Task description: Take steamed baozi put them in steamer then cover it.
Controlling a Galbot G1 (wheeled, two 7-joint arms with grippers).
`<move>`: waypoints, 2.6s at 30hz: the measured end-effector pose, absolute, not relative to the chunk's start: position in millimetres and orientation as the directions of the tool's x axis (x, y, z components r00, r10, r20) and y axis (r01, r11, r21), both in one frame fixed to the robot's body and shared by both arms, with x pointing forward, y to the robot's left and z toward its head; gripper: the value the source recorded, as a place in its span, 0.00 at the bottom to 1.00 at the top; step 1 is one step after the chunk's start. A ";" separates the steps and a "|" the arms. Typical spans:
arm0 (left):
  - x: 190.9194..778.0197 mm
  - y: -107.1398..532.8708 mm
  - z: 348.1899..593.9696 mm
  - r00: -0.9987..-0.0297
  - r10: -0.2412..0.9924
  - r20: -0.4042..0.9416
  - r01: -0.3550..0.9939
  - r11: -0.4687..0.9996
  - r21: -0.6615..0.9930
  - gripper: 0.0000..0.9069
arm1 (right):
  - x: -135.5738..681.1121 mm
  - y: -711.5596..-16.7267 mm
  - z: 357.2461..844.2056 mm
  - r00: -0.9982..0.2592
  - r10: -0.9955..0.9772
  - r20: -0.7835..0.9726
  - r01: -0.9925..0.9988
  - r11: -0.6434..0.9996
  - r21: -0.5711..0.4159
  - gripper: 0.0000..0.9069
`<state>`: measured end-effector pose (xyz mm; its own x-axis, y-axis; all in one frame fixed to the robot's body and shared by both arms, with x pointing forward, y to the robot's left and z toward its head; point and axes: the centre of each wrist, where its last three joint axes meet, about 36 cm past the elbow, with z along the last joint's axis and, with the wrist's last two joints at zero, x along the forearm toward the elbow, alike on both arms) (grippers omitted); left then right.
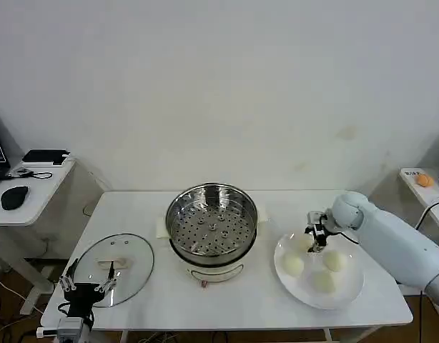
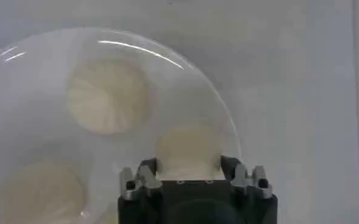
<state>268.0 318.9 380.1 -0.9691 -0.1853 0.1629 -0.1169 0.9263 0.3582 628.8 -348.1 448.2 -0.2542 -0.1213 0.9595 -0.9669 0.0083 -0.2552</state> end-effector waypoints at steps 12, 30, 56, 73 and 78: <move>268.0 320.4 379.6 -0.970 -0.181 0.163 -0.111 0.924 0.366 1.00 | 624.2 -354.3 464.7 -0.252 -0.121 0.960 -0.967 -0.011 -0.255 0.69; 271.0 325.5 380.4 -0.971 -0.171 0.168 -0.098 0.922 0.374 1.00 | 672.3 -309.0 606.1 -0.384 -0.229 0.894 -0.904 -0.102 -0.414 0.70; 269.1 334.1 382.2 -0.968 -0.190 0.167 -0.114 0.918 0.381 1.00 | 686.1 -90.6 653.4 -0.271 -0.375 0.886 -0.647 -0.610 -0.457 0.70; 268.6 335.5 379.9 -0.966 -0.194 0.170 -0.117 0.917 0.381 1.00 | 704.8 -69.7 599.6 -0.264 -0.362 0.894 -0.455 -0.770 -0.446 0.71; 267.7 337.0 378.5 -0.965 -0.198 0.171 -0.120 0.916 0.383 1.00 | 709.9 -66.0 589.6 -0.268 -0.370 0.890 -0.407 -0.794 -0.452 0.71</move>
<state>267.7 337.0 378.5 -0.9652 -0.1976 0.1715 -0.1196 0.9161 0.3826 709.9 -66.0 589.6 -0.2680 -0.3695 0.8897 -0.4067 -0.7938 -0.4522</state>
